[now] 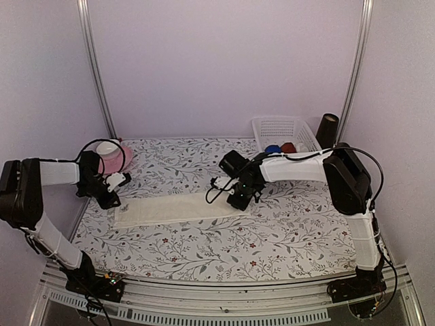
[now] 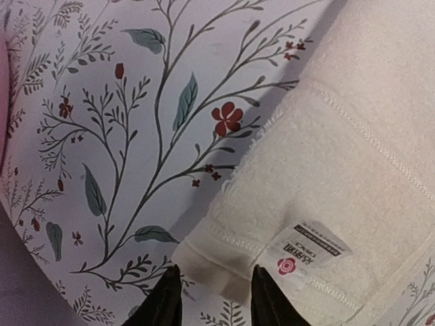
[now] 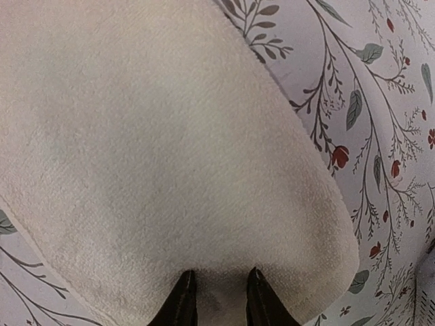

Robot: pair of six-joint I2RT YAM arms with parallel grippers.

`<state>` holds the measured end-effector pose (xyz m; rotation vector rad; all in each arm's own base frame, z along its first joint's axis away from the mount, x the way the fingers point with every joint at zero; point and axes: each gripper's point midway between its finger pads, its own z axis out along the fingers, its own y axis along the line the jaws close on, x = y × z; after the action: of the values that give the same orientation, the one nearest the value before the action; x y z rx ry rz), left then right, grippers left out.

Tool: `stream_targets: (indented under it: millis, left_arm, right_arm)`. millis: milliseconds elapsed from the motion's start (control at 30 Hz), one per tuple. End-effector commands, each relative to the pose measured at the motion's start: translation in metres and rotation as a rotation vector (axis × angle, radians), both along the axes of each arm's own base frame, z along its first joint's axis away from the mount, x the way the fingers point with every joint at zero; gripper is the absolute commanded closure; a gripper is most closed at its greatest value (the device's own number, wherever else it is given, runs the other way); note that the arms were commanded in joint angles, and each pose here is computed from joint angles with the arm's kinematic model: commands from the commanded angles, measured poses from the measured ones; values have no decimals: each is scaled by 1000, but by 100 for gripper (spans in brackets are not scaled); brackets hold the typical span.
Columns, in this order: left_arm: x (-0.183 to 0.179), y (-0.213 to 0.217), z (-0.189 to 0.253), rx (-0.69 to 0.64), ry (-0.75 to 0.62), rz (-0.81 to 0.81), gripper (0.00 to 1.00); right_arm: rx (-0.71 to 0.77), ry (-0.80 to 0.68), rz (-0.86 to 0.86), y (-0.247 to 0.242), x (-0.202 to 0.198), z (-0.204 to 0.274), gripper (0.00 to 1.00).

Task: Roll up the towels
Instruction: Adjust the towel at the center of the board.

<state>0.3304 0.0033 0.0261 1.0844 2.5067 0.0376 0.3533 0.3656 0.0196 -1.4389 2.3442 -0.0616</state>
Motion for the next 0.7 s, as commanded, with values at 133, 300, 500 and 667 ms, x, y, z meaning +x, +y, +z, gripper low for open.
stream_targets:
  millis: [133, 300, 500, 667]
  left_arm:
    - [10, -21, 51, -71, -130, -15, 57]
    - [-3, -61, 49, -124, -167, -139, 58]
    - [-12, -71, 16, -100, -115, -153, 71]
    - [-8, -52, -11, -13, -64, -81, 75]
  right_arm:
    - [282, -5, -99, 9, 17, 71, 49]
    - [418, -2, -259, 4, 27, 84, 40]
    - [468, 24, -411, -8, 22, 63, 41]
    - [543, 19, -442, -7, 20, 66, 52]
